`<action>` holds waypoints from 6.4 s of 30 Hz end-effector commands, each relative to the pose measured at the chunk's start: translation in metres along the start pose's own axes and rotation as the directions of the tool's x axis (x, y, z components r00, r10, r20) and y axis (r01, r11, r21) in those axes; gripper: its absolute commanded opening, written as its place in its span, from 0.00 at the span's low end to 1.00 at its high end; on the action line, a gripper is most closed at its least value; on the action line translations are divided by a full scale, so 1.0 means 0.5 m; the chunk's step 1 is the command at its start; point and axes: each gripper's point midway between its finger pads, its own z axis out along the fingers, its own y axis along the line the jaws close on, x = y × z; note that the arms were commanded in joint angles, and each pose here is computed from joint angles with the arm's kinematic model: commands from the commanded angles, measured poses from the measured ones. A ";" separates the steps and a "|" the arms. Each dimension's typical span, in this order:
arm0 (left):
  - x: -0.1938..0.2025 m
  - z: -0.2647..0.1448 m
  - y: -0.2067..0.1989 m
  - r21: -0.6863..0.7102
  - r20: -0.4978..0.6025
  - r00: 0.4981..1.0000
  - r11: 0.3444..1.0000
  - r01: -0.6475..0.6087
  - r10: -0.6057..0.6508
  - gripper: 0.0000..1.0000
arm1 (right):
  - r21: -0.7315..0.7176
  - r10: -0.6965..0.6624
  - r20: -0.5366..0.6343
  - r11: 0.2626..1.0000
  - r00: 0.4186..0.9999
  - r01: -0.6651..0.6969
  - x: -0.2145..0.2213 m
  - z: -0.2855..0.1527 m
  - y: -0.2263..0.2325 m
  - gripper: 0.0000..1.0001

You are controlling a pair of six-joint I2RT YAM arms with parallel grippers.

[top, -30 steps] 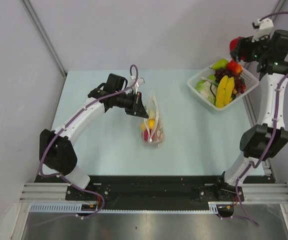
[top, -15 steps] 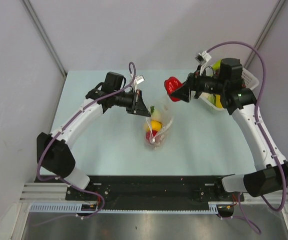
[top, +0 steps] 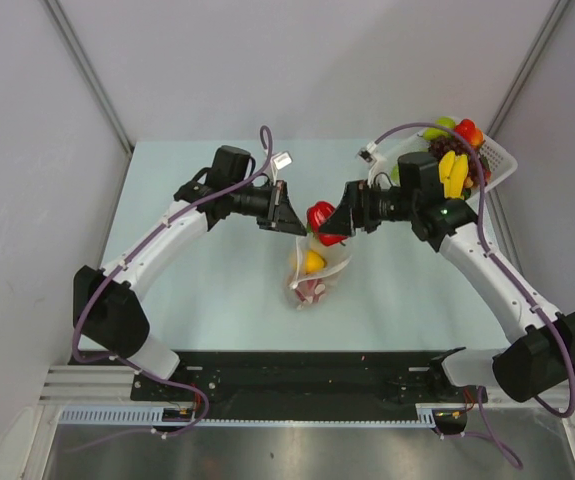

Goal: Place the food in the zip-top bag and seal the zipper
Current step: Place the fake vegetable in the zipper food storage bag, then pick up the fake vegetable from the bin, then place the fake vegetable in the zipper food storage bag, then pick up the fake fruit from the bin.

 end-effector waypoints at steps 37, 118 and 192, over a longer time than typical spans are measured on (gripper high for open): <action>-0.020 -0.027 -0.011 0.026 0.057 0.998 0.999 -0.029 0.028 0.00 | 0.378 -0.215 0.491 0.926 0.844 0.016 -0.291 -0.346 -0.232 1.00; 0.002 -0.021 0.028 0.003 0.045 0.999 1.000 0.014 -0.014 0.00 | 0.445 -0.720 0.201 0.671 0.664 0.593 -0.408 -0.357 -0.187 0.28; 0.029 -0.027 0.024 -0.019 0.018 0.998 0.998 -0.052 0.053 0.00 | 0.674 -0.254 0.382 0.735 0.889 -0.079 -0.366 -0.552 -0.644 0.71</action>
